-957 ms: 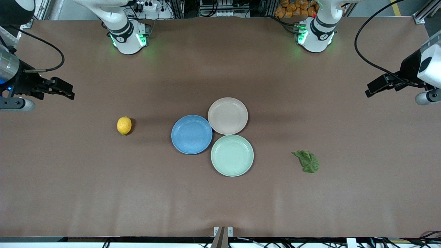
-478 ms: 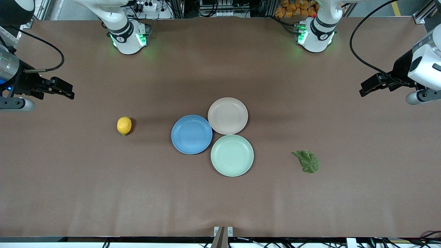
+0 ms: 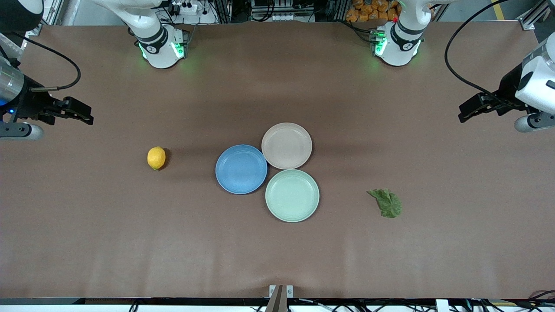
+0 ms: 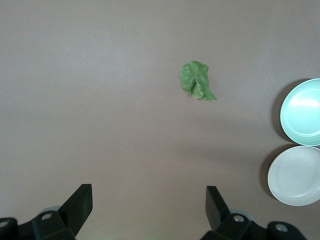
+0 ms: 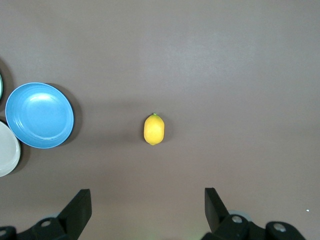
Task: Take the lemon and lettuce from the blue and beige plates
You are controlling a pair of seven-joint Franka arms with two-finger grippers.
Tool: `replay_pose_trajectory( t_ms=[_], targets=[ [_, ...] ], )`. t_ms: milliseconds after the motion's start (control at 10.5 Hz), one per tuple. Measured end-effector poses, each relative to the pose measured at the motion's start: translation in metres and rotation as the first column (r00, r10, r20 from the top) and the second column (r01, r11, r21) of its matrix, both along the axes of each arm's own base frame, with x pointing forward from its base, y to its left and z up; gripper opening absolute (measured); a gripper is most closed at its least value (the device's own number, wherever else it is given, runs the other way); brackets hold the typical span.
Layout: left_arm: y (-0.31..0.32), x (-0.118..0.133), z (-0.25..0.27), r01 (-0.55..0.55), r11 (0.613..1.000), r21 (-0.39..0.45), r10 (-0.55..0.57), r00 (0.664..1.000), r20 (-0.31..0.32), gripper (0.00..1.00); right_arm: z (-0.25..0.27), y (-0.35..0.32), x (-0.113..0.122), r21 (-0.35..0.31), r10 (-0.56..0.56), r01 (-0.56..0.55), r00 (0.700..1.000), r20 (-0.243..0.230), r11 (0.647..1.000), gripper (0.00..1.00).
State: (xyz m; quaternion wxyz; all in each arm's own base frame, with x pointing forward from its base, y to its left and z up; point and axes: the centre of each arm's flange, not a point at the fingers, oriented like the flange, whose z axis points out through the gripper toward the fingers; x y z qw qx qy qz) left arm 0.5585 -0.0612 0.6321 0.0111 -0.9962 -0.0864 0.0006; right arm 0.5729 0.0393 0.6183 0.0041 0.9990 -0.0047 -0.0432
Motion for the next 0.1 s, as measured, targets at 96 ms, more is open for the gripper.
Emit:
replay_pose_trajectory(
  t_ms=[96],
  targets=[
    [0.0024,0.0002,0.0060,0.002,1.000,0.001,-0.002,1.000,0.013,1.00,0.0000,-0.0001,0.0000,0.000,0.000,0.000,1.000,0.000,1.000,1.00]
  ],
)
